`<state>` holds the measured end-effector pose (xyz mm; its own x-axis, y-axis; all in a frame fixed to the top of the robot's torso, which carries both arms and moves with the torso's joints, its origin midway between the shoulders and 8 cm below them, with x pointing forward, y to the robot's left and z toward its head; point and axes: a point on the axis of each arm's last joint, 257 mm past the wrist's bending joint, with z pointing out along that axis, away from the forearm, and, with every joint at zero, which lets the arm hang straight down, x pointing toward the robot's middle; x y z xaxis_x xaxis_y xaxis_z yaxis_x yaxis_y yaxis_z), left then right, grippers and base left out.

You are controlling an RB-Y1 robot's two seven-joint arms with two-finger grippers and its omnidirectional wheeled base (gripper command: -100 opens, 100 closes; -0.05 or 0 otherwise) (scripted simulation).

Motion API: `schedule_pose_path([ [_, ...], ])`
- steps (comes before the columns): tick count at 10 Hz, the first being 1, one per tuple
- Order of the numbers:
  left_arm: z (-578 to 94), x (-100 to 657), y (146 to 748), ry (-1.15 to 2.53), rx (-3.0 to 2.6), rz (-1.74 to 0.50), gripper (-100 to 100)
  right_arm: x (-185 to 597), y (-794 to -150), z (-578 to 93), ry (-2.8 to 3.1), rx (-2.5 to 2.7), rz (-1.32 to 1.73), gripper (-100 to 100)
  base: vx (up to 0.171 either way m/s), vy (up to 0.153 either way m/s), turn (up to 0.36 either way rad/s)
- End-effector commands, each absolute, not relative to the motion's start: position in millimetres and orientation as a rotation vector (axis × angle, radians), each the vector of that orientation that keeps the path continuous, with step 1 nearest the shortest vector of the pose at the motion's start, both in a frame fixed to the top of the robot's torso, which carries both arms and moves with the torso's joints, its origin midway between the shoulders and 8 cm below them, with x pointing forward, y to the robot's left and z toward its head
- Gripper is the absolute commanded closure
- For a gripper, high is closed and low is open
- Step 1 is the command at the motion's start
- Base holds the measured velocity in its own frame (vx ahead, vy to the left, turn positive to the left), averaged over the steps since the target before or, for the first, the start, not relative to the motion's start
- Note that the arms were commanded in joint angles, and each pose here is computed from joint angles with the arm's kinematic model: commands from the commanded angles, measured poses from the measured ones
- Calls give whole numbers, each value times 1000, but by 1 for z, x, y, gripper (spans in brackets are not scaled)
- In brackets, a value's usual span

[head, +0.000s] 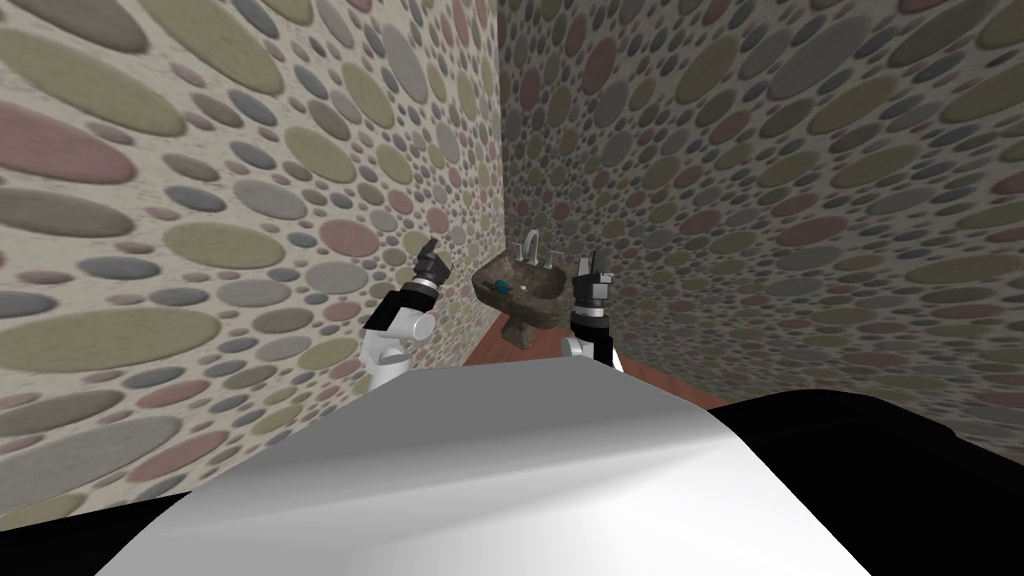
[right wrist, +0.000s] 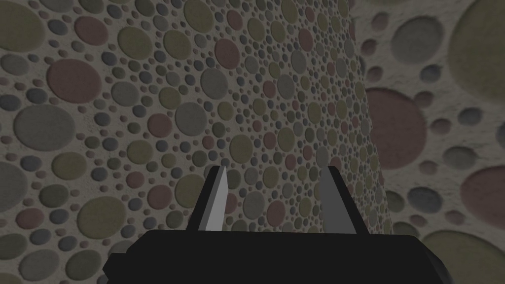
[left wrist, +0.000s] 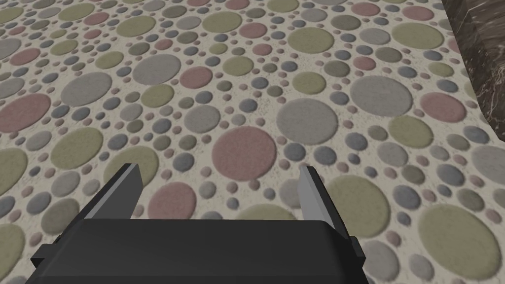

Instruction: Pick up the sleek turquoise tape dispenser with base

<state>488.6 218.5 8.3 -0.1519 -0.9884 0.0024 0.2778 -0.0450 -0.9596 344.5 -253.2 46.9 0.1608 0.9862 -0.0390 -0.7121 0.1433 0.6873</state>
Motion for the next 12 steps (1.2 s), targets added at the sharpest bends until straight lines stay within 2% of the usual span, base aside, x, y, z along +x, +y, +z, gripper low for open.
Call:
schedule_pose_path([
  [1, 7, 496, 210, 1124, -951, -1467, -100, 344, -253, 47, 562, 599, 1322, 0, 15, -23, 57],
  [12, -41, 519, 188, 1373, -1096, -1400, -100, 344, -253, 47, 562, 599, 1322, 0, 15, -22, 17],
])
